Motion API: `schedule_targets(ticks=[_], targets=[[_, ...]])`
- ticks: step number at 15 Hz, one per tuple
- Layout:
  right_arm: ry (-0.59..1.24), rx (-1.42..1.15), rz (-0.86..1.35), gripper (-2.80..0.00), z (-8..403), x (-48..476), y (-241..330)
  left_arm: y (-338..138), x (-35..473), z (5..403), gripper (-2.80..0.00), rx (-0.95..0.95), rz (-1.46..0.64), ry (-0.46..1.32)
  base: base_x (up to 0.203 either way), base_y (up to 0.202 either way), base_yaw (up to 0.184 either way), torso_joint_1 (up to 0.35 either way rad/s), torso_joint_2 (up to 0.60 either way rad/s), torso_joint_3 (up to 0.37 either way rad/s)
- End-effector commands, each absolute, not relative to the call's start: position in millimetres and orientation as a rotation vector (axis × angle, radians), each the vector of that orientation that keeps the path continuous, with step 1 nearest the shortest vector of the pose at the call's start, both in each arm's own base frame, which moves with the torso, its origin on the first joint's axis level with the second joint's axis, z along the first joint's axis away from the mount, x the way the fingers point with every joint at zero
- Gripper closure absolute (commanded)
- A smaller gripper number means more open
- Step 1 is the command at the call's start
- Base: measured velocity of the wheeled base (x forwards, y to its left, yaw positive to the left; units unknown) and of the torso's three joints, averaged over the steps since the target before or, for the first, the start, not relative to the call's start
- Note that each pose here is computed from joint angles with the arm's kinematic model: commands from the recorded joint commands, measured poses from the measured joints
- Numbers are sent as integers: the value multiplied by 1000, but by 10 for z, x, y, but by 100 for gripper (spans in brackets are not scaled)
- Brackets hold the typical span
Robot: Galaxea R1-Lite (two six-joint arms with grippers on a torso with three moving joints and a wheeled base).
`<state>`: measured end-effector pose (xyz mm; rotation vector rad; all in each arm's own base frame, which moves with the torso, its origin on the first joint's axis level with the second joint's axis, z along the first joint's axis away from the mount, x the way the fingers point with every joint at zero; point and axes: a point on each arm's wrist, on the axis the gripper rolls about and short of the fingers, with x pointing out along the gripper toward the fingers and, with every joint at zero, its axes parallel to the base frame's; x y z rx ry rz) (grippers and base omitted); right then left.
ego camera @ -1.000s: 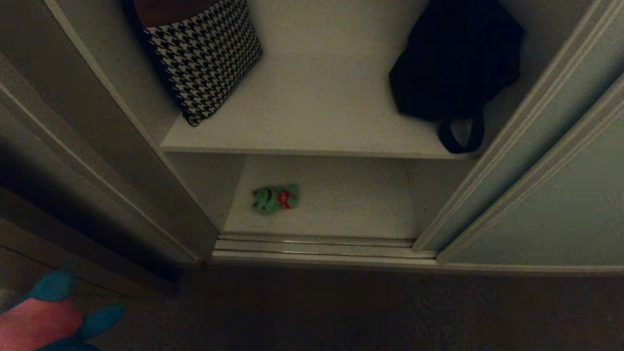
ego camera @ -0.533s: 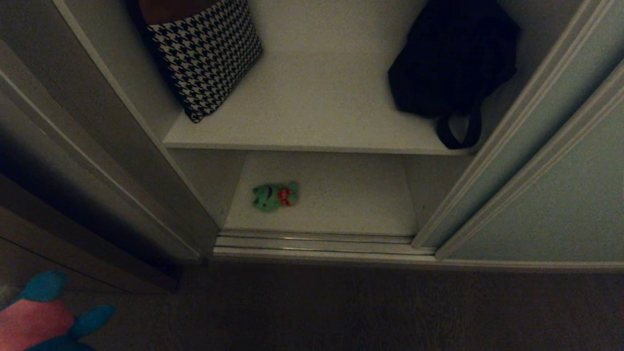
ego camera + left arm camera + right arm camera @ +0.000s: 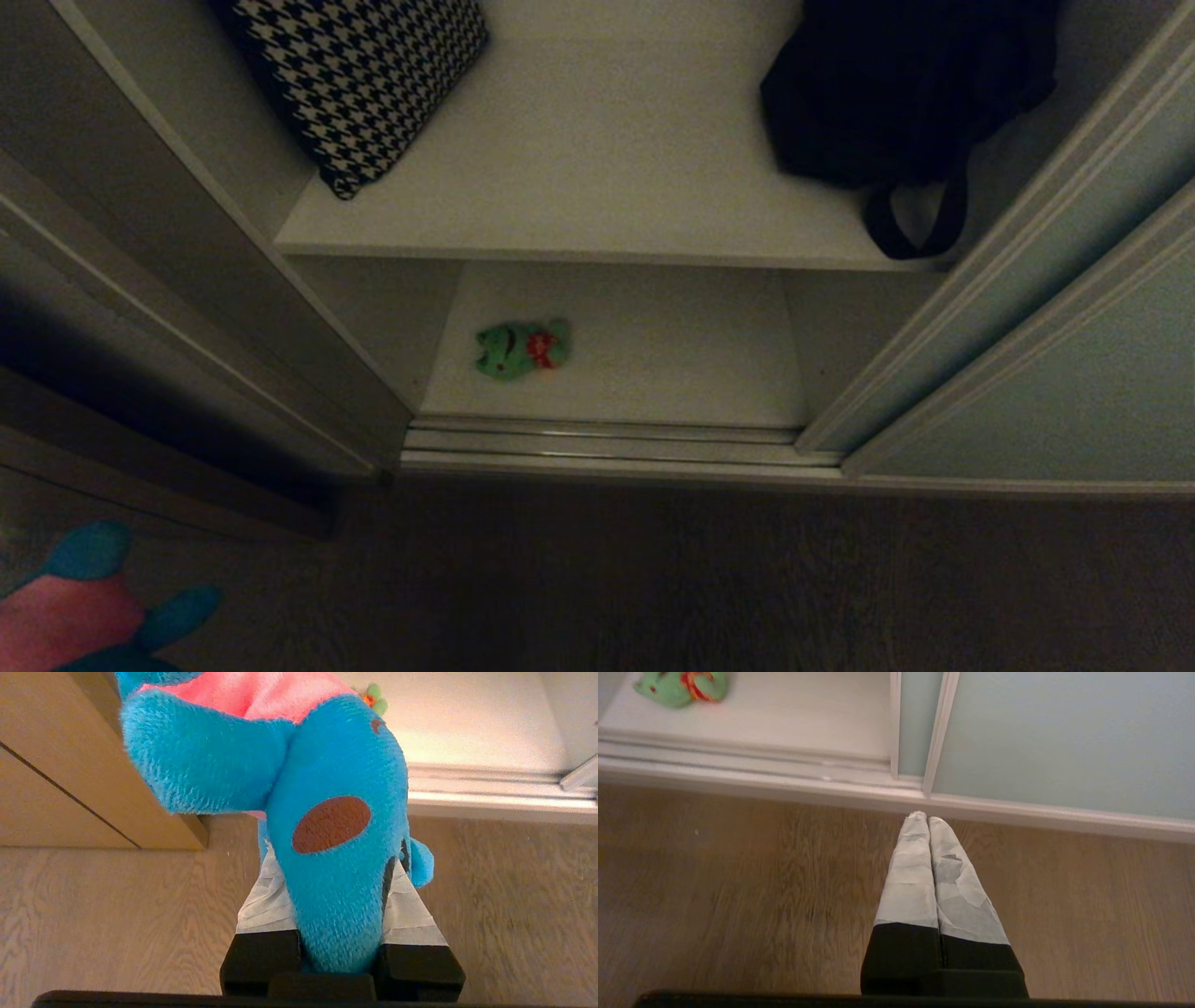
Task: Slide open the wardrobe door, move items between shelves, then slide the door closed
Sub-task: Place the blue doll on the lower shelf
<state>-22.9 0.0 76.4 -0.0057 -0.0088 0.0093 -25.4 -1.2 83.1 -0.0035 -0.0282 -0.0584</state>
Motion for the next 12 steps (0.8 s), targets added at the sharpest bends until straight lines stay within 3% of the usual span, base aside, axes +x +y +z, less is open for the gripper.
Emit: schedule_targets(ticks=[1, 12], targets=[[-9, -6, 11, 0, 767, -229, 0, -11, -251, 831, 0, -4, -57, -24, 0, 0, 0, 3, 2, -206], [-9, -6, 11, 0, 767, -229, 0, -11, -251, 831, 0, -2, -57, -24, 0, 0, 0, 3, 4, -195]])
